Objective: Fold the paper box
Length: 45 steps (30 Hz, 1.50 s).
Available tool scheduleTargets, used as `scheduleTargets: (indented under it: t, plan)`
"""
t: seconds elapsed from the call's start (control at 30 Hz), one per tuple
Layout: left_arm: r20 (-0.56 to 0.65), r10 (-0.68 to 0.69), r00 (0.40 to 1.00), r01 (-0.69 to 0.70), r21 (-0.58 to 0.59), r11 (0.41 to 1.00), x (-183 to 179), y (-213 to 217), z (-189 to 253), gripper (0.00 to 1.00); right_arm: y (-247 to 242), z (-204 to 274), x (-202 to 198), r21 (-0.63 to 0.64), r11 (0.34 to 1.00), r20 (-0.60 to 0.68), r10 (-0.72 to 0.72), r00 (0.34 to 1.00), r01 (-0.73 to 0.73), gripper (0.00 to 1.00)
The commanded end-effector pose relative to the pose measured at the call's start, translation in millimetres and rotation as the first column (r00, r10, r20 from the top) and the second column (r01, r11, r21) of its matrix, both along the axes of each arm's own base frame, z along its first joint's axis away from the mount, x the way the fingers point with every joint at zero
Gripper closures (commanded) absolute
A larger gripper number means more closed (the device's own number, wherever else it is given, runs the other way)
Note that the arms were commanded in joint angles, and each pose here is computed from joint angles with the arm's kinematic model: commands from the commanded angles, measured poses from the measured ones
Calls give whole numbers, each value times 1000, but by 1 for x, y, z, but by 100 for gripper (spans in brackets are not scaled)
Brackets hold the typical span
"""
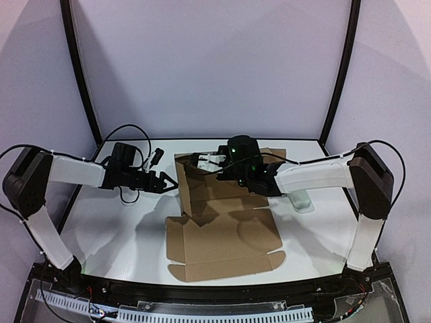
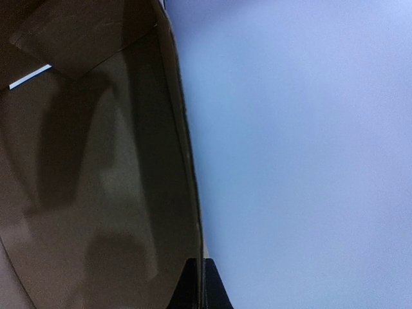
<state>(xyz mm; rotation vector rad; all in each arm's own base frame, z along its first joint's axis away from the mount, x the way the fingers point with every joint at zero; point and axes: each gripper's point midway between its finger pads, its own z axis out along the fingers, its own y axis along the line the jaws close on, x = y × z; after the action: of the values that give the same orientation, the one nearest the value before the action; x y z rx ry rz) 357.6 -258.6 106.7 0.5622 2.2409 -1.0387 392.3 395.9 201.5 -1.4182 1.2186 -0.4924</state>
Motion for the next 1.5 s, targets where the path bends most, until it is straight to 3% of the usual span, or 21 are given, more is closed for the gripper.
scheduleTargets:
  t: [0.0,0.23,0.53,0.77,0.87,0.93,1.17,1.47]
  plan:
    - [75,-59,995,63,-46,997,2,-17,24,12,8,10,-16,48,998,4,36,999,-36,100]
    - [148,-63,987,73,-61,995,-20,-20,35,2,6,9,-18,44,999,0,18,1000,-18,100]
    - [157,-75,985,87,-74,993,-30,-18,34,1,5,9,-21,42,999,-1,23,1000,-23,100]
    - [170,-5,985,13,-49,999,-12,-20,33,5,8,5,-33,27,998,3,53,999,-53,100]
    - [211,38,977,-45,25,999,-13,-18,29,5,7,6,-34,30,999,10,40,999,-40,100]
    - [278,128,952,-156,80,985,-11,-16,28,6,7,7,-37,28,999,9,23,1000,-23,100]
    - [390,291,873,-337,53,940,-10,-1,28,17,10,-4,-54,37,998,30,44,999,-45,100]
    - [439,311,843,-377,70,924,-20,-3,16,21,16,-13,-85,37,997,35,61,998,-62,100]
